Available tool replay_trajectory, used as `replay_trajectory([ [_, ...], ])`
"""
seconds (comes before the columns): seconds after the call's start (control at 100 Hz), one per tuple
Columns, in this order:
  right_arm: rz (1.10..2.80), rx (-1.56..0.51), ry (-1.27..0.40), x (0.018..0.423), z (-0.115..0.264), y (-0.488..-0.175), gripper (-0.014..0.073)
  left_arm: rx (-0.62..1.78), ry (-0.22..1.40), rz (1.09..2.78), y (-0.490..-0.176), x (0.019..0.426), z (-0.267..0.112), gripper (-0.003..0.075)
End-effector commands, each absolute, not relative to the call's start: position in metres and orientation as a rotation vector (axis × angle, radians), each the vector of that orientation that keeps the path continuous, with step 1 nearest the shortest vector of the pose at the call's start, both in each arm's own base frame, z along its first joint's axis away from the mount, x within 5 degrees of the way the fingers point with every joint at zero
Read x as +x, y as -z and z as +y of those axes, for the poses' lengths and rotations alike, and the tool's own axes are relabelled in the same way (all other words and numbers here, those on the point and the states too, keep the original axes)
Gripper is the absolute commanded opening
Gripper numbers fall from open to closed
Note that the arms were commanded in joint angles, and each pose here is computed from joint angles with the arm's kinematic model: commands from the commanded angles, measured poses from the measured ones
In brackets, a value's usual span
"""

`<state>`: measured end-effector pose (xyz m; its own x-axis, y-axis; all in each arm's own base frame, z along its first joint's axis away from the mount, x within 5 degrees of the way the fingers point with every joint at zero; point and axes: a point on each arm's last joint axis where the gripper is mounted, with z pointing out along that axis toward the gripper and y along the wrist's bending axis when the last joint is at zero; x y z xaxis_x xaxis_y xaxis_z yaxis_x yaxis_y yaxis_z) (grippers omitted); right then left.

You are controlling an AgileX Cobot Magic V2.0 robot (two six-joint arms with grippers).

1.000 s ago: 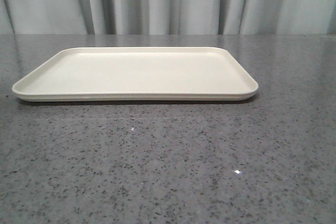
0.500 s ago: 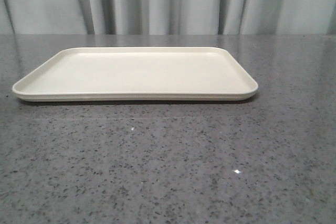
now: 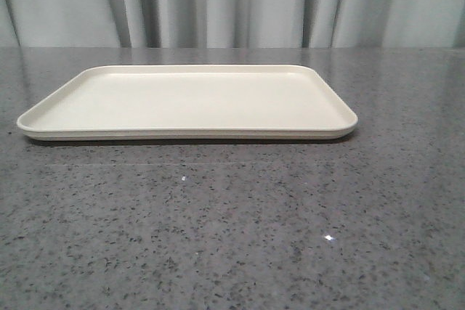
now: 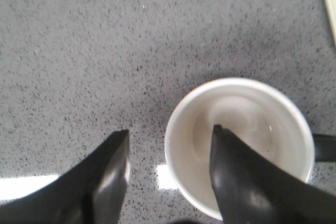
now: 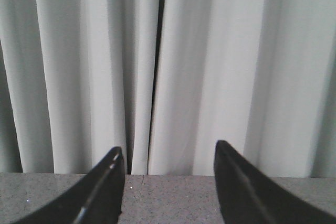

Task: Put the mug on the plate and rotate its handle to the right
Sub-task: 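Lower the left gripper onto the mug rim and close on it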

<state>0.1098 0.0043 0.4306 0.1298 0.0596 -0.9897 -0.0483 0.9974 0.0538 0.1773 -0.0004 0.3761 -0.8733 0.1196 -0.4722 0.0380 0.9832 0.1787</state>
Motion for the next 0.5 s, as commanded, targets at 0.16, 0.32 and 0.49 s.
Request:
replay_trajectory([
  [0.16, 1.342, 0.007, -0.071, 0.107, 0.004, -0.447, 0.0405, 0.119, -0.251, 2.673, -0.362, 0.175, 0.001, 0.0358],
  [0.32, 1.349, 0.007, -0.071, 0.107, 0.004, -0.446, 0.0405, 0.127, -0.267, 2.701, -0.352, 0.174, 0.002, 0.0358],
  [0.49, 1.366, 0.006, -0.071, 0.108, 0.004, -0.445, 0.0405, 0.134, -0.27, 2.702, -0.348, 0.178, 0.002, 0.0357],
])
